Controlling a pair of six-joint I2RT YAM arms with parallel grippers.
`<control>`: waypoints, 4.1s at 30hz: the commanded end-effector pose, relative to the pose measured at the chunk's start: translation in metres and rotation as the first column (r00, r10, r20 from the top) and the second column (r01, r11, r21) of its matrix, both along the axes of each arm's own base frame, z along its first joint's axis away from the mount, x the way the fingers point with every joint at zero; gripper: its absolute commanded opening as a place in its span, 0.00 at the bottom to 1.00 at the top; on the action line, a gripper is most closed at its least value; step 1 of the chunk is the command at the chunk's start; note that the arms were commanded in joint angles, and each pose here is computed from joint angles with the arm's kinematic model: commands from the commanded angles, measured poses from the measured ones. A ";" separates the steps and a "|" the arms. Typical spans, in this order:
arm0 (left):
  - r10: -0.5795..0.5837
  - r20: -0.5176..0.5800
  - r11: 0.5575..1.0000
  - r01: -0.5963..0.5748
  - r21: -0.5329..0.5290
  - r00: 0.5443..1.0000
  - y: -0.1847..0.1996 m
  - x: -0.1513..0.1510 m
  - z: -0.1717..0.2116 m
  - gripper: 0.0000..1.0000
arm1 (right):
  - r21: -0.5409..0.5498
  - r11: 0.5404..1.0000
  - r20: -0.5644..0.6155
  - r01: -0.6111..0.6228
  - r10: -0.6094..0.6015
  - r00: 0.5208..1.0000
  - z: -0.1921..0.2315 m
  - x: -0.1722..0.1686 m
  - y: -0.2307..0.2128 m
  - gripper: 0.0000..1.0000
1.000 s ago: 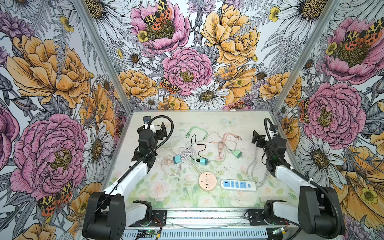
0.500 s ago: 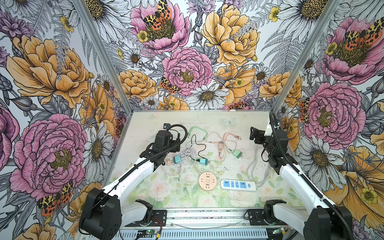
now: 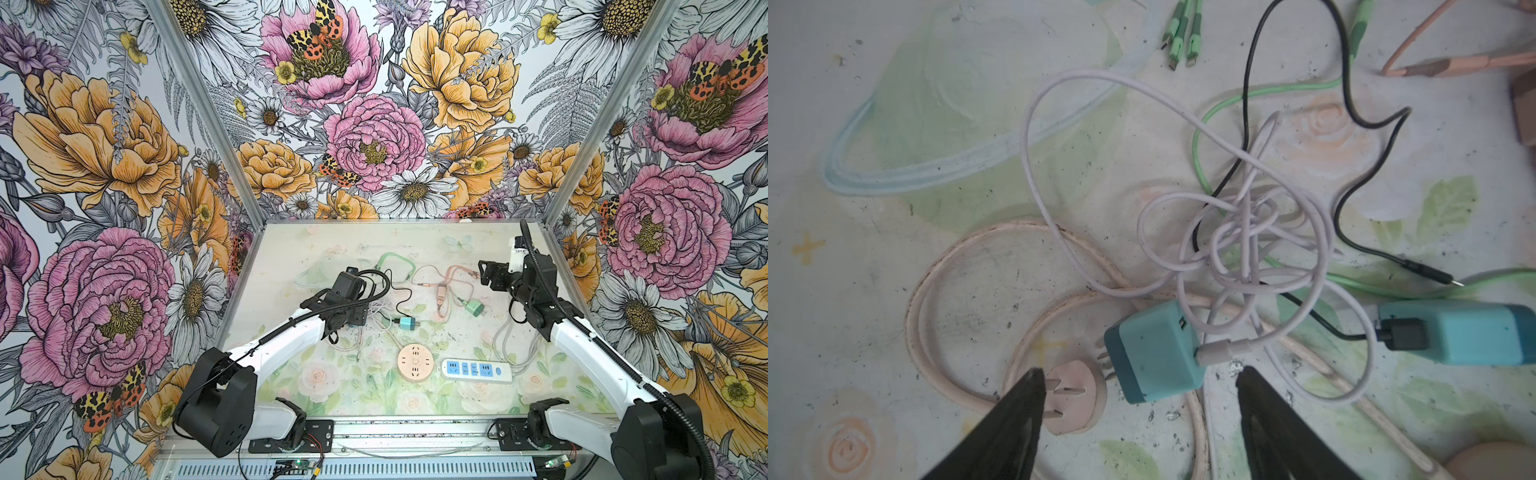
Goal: Insert the plug
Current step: 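Reach the left gripper down to the teal charger while the right arm moves forward, then close the left gripper on the teal charger and lift it, then bring the right gripper to the teal charger and grasp it from the left gripper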
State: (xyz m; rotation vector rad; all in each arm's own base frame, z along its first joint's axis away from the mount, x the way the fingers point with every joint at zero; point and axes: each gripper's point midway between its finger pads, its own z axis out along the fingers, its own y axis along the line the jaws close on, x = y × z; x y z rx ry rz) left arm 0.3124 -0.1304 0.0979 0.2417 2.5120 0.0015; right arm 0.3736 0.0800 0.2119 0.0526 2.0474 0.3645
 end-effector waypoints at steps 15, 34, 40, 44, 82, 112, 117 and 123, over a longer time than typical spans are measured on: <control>0.084 -0.205 0.985 -0.112 -0.129 0.975 -0.012 -0.002 -0.029 0.70 | 0.027 0.994 -0.050 -0.104 0.105 0.993 0.000 -0.004 0.031 0.86; 0.219 -0.249 0.894 -0.296 -0.337 0.943 0.002 0.009 -0.032 0.62 | 0.026 0.994 -0.084 -0.109 0.111 0.990 -0.013 -0.010 0.034 0.85; 0.206 -0.260 0.894 -0.290 -0.342 0.943 -0.006 0.011 -0.037 0.61 | 0.040 0.993 -0.088 -0.112 0.115 0.989 -0.013 -0.011 0.038 0.84; 0.191 -0.272 0.902 -0.278 -0.329 0.943 -0.014 0.010 -0.044 0.59 | 0.047 0.992 -0.093 -0.116 0.120 0.988 -0.014 -0.011 0.041 0.83; 0.276 -0.188 0.779 -0.334 -0.531 0.943 -0.012 0.011 0.018 0.42 | 0.071 0.908 -0.055 -0.413 0.417 0.907 -0.004 -0.045 0.158 0.79; 0.284 -0.112 0.603 -0.268 -0.752 0.952 -0.016 -0.012 0.077 0.42 | 0.158 0.758 0.239 -0.633 0.593 0.769 -0.026 -0.101 0.312 0.80; 0.286 -0.118 0.595 -0.273 -0.756 0.951 -0.017 -0.016 0.074 0.42 | 0.157 0.758 0.264 -0.634 0.586 0.766 -0.030 -0.100 0.328 0.81; 0.285 -0.107 0.584 -0.261 -0.769 0.953 -0.021 -0.018 0.078 0.42 | 0.175 0.766 0.273 -0.619 0.566 0.778 -0.035 -0.098 0.341 0.81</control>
